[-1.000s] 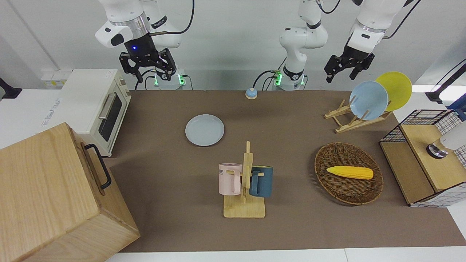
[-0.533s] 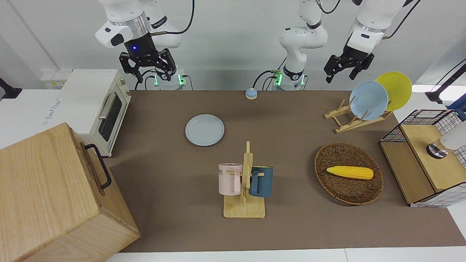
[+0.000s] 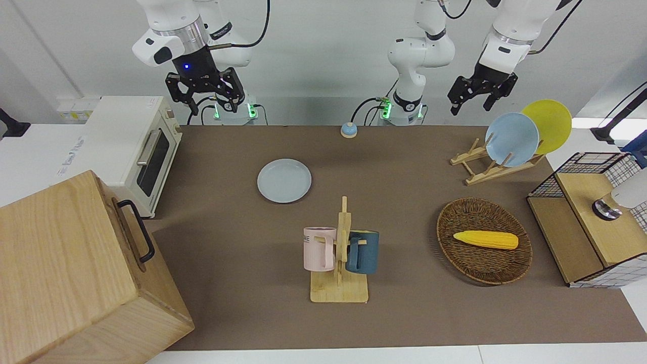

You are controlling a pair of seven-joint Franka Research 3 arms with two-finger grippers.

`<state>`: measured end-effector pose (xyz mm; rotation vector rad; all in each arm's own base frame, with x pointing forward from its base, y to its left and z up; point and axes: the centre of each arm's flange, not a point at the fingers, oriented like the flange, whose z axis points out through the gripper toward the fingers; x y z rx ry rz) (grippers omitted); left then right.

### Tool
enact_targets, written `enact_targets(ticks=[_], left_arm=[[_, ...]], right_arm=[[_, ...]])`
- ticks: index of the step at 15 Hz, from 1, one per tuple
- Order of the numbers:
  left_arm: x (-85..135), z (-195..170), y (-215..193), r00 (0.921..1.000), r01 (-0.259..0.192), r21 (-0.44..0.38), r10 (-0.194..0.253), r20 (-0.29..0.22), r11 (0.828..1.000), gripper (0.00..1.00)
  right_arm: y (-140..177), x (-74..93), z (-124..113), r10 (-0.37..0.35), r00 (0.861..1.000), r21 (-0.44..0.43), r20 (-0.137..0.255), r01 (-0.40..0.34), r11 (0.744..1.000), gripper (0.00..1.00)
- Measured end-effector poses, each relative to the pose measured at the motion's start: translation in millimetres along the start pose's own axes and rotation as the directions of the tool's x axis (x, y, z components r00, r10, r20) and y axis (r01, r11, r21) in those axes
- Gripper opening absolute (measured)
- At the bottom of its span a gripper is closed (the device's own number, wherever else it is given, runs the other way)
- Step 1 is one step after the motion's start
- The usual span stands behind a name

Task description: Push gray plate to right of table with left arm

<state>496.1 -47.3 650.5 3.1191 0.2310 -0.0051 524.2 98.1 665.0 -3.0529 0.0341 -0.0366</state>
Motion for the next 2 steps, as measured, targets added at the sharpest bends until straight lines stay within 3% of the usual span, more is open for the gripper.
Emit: enact_targets(ticks=[2], left_arm=[[-0.2, 0.0, 0.8, 1.0000, -0.002, 0.000, 0.002, 0.000, 1.000, 1.00]], right_arm=[[0.0, 0.0, 0.0, 0.000, 1.000, 0.000, 0.000, 0.000, 1.000, 1.00]])
